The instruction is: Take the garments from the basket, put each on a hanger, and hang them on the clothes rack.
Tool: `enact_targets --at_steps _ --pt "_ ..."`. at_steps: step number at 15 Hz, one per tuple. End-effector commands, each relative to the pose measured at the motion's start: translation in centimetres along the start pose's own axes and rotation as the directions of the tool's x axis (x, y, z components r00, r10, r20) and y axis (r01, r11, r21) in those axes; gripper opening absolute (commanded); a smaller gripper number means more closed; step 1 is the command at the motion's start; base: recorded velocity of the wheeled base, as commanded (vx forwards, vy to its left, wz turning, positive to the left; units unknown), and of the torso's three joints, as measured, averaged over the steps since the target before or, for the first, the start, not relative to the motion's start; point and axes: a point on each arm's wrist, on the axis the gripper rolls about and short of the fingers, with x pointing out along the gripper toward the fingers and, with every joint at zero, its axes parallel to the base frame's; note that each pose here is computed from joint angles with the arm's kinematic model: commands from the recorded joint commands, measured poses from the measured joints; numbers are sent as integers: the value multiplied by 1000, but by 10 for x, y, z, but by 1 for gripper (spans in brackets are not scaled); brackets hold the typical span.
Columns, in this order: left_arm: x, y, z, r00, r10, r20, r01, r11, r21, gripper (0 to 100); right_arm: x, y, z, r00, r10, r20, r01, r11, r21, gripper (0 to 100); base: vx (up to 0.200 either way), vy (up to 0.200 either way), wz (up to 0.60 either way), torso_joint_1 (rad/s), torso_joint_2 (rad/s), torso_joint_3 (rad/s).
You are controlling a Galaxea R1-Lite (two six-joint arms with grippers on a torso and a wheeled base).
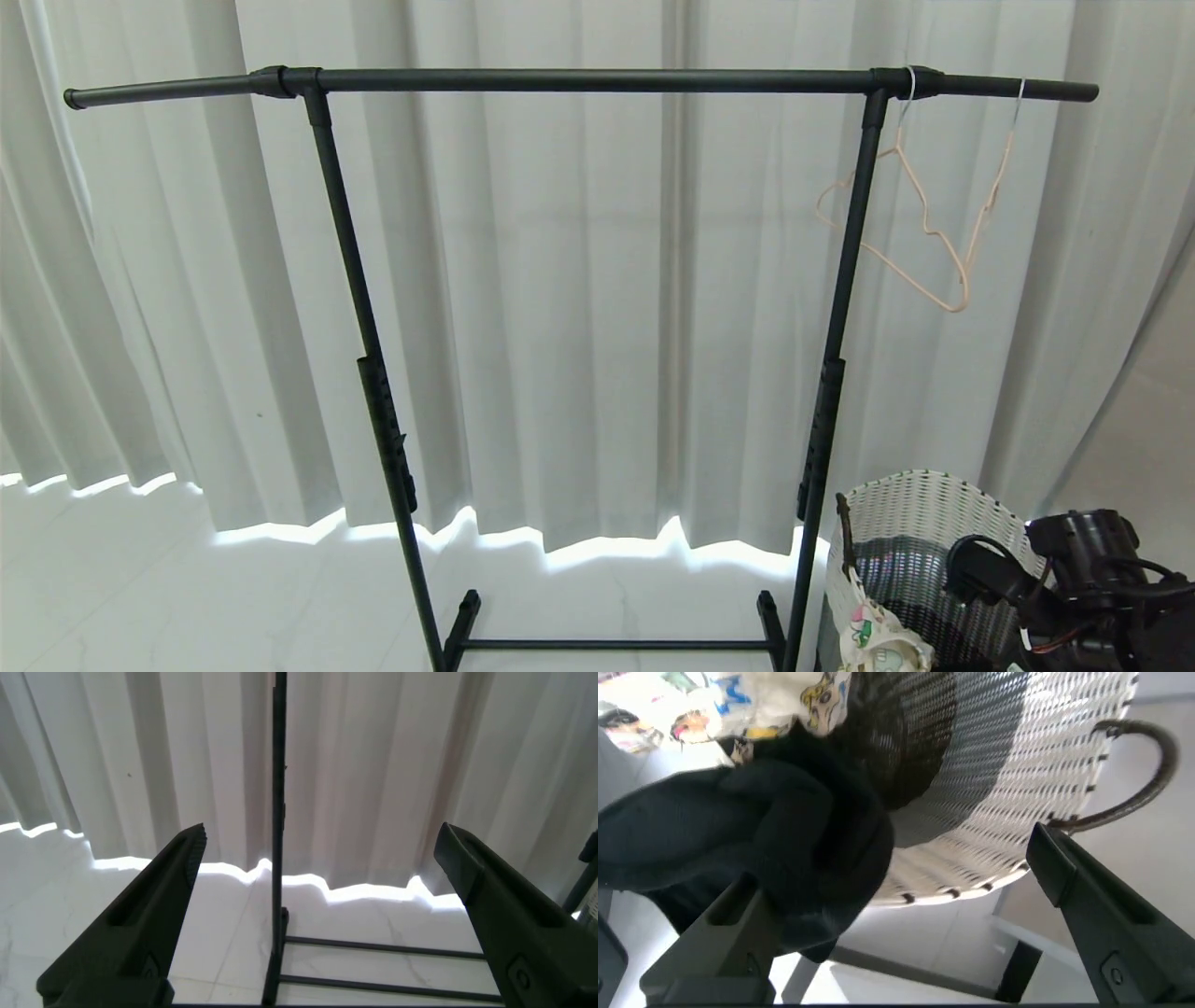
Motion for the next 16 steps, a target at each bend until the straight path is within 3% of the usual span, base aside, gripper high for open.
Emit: enact_targets --at_steps 1,2,5,8,12,16 --pt "0 0 0 1000 0 0 0 1000 0 100 4 1 -1 1000 8 -14 -8 1000 -2 100 0 0 0 0 0 0" --pt "0 0 0 1000 0 0 0 1000 0 100 4 1 -1 1000 6 -8 -6 1000 -1 0 0 0 0 0 0 0" --pt "0 0 0 1000 0 0 0 1000 -11 100 2 2 -3 1000 5 -9 -5 1000 -1 0 0 0 0 0 0 0" --pt "0 0 0 1000 0 0 0 1000 -11 100 -19 4 -12 999 -28 34 28 1000 14 0 0 0 0 0 0 0" --pt "0 0 0 1000 0 0 0 1000 -8 100 -64 -9 -13 979 -133 152 122 989 80 0 0 0 0 0 0 0" --pt "0 0 0 1000 0 0 0 1000 -6 100 -128 -19 -20 979 -135 154 123 989 85 0 0 0 0 0 0 0"
